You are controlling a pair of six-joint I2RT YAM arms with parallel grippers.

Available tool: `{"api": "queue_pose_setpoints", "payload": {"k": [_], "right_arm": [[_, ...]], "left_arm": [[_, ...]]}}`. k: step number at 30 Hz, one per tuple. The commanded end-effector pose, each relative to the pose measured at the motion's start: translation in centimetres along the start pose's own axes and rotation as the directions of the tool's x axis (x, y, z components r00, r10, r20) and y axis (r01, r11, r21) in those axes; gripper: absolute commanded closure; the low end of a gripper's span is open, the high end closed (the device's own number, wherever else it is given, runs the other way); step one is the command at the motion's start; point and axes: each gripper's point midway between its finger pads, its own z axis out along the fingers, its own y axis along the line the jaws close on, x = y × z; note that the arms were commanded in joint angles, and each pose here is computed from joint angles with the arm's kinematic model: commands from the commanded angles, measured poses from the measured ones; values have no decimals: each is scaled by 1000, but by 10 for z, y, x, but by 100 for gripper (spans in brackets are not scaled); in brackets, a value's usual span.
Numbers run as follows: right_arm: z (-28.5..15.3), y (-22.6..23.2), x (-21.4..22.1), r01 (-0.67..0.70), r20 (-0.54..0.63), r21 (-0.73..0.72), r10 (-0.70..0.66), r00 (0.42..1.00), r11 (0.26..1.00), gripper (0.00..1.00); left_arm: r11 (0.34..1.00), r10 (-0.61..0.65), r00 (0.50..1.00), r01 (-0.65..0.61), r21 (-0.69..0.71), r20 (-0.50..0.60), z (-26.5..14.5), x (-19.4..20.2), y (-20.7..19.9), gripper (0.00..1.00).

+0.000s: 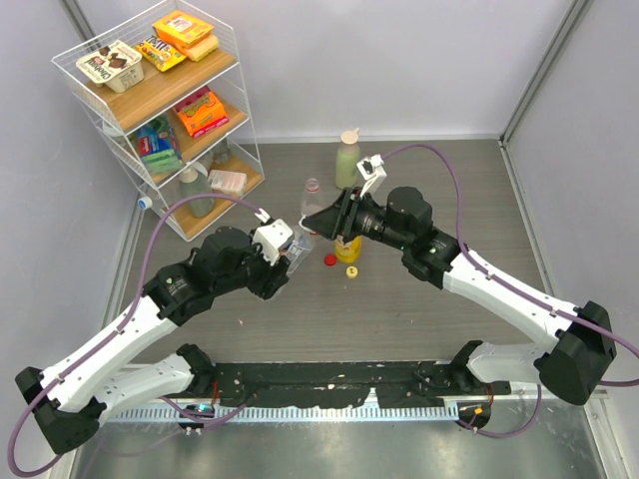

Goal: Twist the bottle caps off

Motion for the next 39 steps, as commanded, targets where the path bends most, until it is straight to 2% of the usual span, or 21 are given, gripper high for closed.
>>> {"api": "queue_pose_setpoints", "payload": {"k": [1,6,8,10,16,21,30,39], "right_arm": [[0,25,-22,12,59,-76,-8,998,997,62],[-1,25,-22,10,63,-76,-5,998,997,76],[0,26,-20,10,52,-89,-5,999,996,92],[1,28,-18,12,44,-100,-8,999,995,98],[-4,32,-17,51,43,-123,-46,998,991,98],[-10,40,-18,87,51,-159,-80,995,983,98],[-20,57,-8,159,37,-279,-155,987,947,98],[-37,77,2,249,18,-398,-264,964,883,98]], "left_arm": [[1000,3,997,-2,-10,79,-3,-19,2,57],[1000,3,997,-3,2,72,-2,-18,0,57],[1000,3,997,-3,3,73,-2,-18,0,57],[1000,3,998,-3,2,70,-2,-18,0,58],[1000,4,997,-5,12,80,-5,-24,-1,62],[999,14,996,-19,50,93,-13,-32,-8,73],[966,2,991,-36,254,131,-35,-46,-44,81],[887,-47,975,-60,458,218,-71,-72,-82,82]]}}
